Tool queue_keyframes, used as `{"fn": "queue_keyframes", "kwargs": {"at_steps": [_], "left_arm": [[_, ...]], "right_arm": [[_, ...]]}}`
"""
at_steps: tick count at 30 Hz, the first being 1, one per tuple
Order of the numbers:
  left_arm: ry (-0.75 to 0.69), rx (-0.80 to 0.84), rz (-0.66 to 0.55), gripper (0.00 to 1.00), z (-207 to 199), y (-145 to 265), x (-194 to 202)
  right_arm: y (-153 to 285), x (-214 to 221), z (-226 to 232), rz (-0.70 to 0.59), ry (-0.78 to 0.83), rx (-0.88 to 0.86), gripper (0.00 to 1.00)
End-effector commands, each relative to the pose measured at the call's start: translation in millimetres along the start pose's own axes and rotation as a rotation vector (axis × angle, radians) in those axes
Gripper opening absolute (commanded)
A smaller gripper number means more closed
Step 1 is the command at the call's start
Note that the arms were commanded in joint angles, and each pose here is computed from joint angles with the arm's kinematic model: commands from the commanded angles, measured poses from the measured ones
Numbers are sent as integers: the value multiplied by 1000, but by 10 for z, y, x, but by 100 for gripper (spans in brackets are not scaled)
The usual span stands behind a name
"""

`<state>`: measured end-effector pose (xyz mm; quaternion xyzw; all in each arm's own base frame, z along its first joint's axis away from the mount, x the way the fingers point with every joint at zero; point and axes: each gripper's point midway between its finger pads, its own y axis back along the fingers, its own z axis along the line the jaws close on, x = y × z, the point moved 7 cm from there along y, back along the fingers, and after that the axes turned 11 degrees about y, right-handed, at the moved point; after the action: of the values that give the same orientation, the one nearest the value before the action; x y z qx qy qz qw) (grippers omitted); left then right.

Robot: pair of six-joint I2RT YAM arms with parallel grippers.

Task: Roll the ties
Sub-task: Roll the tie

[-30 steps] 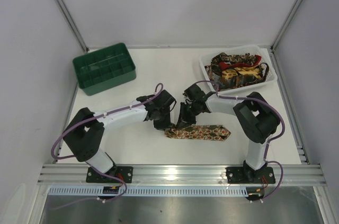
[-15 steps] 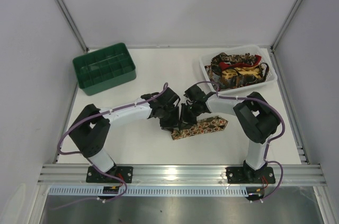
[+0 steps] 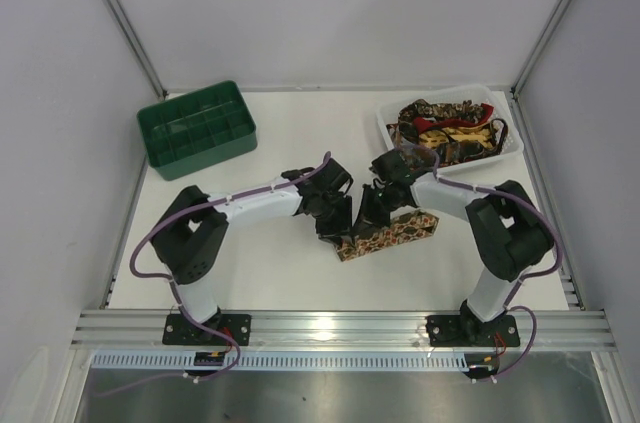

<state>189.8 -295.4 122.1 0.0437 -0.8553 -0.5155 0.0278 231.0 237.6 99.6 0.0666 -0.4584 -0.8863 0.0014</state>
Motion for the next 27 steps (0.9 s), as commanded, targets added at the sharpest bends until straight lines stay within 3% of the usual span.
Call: {"fn": "queue_keyframes", "kwargs": {"at_steps": [1,8,12,19,27], "left_arm": [[-13,48,14,39,-178,-43,-17],[-30,58,-3,41,-360,-15,-80],[-28,56,8,52,-430,-45,-89],[-19,32,15,50,-434,-103,-68],[-46,56,25,52,-467,-65,16]], "right_arm": [[194,-58,-7,-39,12,-49,4],[376,-46,-393,-51,27,89,3],[246,134,-541,-36,-27,90,2],[80,332,-625,-13,-34,124,0],[-85,297,-407,-7,-31,71,0]]}}
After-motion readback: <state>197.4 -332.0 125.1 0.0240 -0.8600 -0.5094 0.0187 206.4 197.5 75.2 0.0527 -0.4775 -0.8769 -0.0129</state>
